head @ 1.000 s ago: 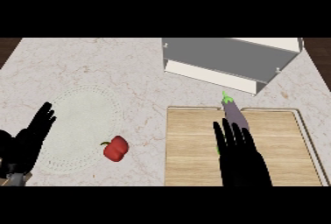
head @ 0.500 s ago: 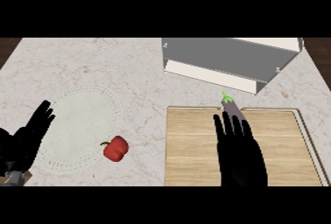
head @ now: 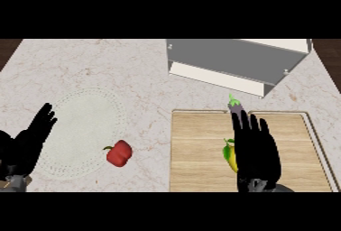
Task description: Pick the lemon from the tray and place it in the tiered shelf
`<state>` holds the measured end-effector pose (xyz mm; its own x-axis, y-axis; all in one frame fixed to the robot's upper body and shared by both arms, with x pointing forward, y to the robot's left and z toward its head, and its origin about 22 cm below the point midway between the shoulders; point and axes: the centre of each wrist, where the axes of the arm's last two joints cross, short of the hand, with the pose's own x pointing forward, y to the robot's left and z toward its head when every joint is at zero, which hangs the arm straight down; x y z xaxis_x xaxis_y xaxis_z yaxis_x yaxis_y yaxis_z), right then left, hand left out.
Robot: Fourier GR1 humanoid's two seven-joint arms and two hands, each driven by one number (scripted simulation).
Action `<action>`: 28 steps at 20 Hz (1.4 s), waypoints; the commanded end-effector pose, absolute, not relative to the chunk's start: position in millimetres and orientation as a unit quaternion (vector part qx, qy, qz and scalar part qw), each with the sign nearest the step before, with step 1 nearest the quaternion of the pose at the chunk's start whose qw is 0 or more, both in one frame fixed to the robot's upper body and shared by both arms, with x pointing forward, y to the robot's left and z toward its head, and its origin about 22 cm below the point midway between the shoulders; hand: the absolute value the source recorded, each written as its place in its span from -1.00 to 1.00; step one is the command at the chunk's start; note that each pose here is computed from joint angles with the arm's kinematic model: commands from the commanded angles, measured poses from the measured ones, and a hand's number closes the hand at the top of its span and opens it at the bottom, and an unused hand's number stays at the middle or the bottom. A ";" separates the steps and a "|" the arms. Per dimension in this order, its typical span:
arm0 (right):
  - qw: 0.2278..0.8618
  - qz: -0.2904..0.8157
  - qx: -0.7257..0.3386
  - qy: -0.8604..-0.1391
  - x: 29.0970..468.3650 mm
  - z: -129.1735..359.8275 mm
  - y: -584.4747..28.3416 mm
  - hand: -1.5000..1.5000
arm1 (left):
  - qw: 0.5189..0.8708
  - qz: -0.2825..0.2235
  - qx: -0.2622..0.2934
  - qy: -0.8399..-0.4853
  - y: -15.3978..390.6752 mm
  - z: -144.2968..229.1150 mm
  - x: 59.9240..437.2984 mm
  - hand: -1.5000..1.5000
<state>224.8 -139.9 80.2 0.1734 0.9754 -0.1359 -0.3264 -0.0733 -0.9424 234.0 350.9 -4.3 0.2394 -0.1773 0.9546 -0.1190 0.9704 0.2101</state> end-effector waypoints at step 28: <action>0.534 0.532 -0.516 -0.407 222.4 64.7 -139.0 1.00 | 0.775 -0.020 0.123 -0.619 334.6 0.6 231.4 0.00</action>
